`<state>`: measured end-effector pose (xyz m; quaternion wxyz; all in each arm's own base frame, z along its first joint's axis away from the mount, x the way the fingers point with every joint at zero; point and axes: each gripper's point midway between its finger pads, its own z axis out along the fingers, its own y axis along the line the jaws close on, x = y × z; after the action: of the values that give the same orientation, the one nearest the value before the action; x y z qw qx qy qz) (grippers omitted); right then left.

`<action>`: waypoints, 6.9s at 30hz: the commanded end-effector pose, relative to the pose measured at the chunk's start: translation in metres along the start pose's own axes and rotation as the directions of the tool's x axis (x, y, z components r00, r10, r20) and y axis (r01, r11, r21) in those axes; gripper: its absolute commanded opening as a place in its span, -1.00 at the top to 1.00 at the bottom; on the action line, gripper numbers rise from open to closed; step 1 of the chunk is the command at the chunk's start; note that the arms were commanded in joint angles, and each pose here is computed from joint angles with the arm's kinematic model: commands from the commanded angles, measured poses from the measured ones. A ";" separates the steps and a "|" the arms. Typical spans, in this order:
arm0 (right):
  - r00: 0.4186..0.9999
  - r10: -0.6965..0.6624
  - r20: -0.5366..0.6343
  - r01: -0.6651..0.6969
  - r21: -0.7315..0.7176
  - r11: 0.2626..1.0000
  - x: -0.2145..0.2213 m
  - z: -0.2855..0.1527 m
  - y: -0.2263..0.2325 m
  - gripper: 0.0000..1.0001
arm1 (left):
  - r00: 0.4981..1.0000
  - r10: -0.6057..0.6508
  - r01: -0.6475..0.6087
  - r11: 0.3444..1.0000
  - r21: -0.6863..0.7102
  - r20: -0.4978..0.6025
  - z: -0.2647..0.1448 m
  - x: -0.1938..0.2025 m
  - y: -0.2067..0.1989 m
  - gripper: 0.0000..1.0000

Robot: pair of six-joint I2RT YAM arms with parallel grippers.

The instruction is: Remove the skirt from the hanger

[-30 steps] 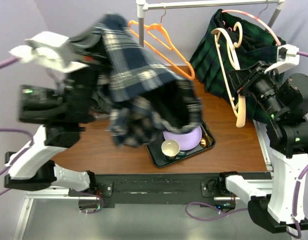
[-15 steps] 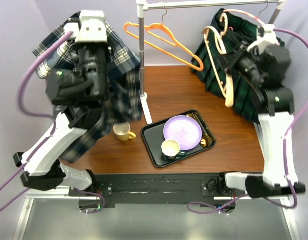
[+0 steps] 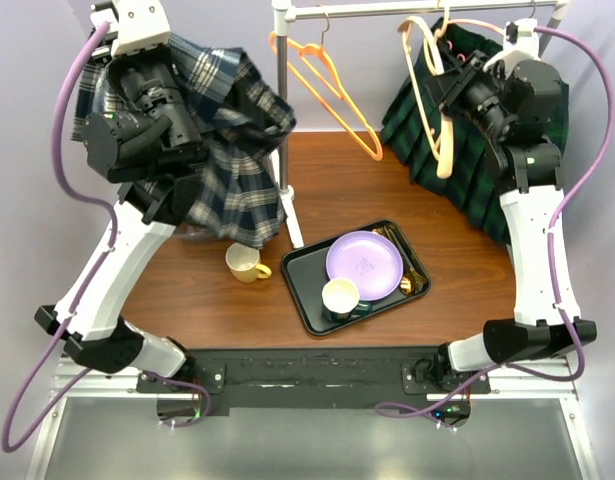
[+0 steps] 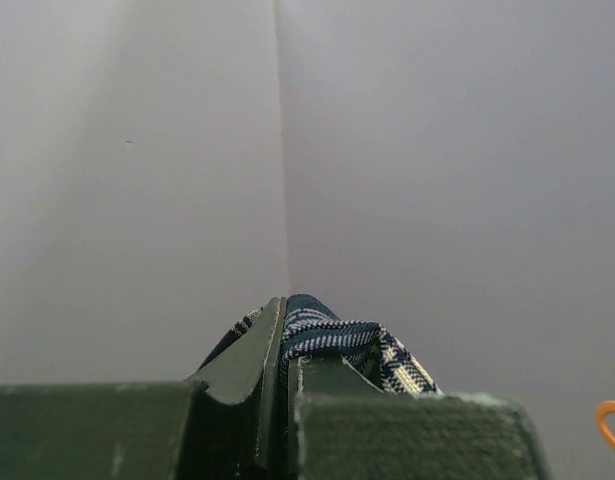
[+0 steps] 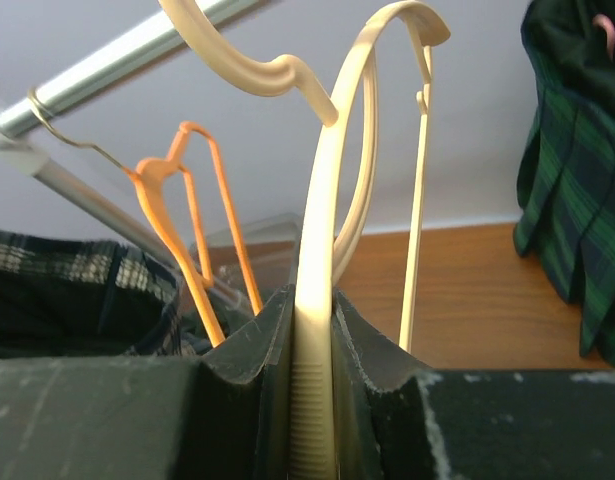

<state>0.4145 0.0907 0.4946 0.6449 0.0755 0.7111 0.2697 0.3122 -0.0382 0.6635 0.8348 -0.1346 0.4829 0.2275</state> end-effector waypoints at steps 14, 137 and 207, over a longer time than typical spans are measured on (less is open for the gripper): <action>1.000 0.022 -0.002 -0.022 -0.023 0.999 -0.005 0.051 -0.004 1.00 | 0.995 -0.037 0.057 0.975 -0.214 0.097 0.033 -0.018 0.056 1.00; 0.995 0.067 0.079 -0.045 -0.255 0.966 0.038 -0.198 0.072 -0.97 | 0.334 -0.533 0.707 0.687 -0.167 -0.777 -0.012 0.557 0.048 0.79; 0.997 0.046 0.066 -0.036 -0.145 0.989 0.041 -0.191 0.053 -0.97 | 0.195 -0.063 0.634 0.769 0.077 -0.979 -0.158 0.595 -0.162 0.03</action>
<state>0.2045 0.1088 0.4847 0.6584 0.0370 0.6596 0.3607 0.5394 -0.1061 0.0538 0.4126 -0.1288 0.8703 -0.2362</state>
